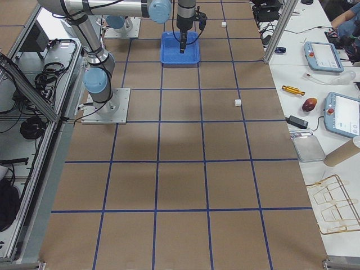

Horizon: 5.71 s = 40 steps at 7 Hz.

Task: Assemble white blocks and place on blue tray

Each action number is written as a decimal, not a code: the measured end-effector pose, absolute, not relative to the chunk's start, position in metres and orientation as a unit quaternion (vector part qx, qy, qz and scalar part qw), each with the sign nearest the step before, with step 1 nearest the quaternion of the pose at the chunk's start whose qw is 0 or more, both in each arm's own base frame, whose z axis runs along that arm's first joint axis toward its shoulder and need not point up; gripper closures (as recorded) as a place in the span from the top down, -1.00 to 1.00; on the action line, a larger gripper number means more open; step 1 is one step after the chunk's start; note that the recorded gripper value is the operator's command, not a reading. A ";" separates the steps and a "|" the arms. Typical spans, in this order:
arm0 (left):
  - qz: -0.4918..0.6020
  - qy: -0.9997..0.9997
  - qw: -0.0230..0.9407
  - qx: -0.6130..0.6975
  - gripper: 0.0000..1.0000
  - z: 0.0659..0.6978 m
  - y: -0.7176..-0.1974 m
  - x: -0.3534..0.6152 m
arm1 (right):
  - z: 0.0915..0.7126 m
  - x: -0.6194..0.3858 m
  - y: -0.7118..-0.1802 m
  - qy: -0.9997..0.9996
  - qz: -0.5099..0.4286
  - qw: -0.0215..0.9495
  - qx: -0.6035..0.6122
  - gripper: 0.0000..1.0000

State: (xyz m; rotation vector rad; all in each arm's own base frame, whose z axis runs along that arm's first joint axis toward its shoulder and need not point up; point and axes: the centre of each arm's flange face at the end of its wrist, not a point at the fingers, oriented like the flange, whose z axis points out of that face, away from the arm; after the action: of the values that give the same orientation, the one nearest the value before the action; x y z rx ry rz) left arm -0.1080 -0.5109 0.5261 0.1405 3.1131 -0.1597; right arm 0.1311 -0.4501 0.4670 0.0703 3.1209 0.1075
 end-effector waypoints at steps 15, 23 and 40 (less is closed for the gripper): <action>0.014 1.000 0.003 0.018 1.00 0.354 -0.688 -0.044 | 0.353 -0.086 -0.690 0.886 -0.085 0.071 -0.451 1.00; -0.014 0.998 0.023 0.049 0.94 0.213 -0.764 0.020 | 0.224 -0.123 -0.756 0.742 -0.187 0.167 -0.621 1.00; 0.000 0.999 0.013 0.043 -0.49 0.243 -0.706 -0.028 | 0.163 -0.086 -0.773 0.689 -0.188 0.195 -0.673 -0.55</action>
State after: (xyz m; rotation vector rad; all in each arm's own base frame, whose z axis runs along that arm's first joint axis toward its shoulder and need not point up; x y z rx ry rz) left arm -0.0282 -0.7062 0.2427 0.1351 3.1117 0.0008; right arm -0.0863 -0.7726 0.1630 -1.8853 1.9306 -0.5265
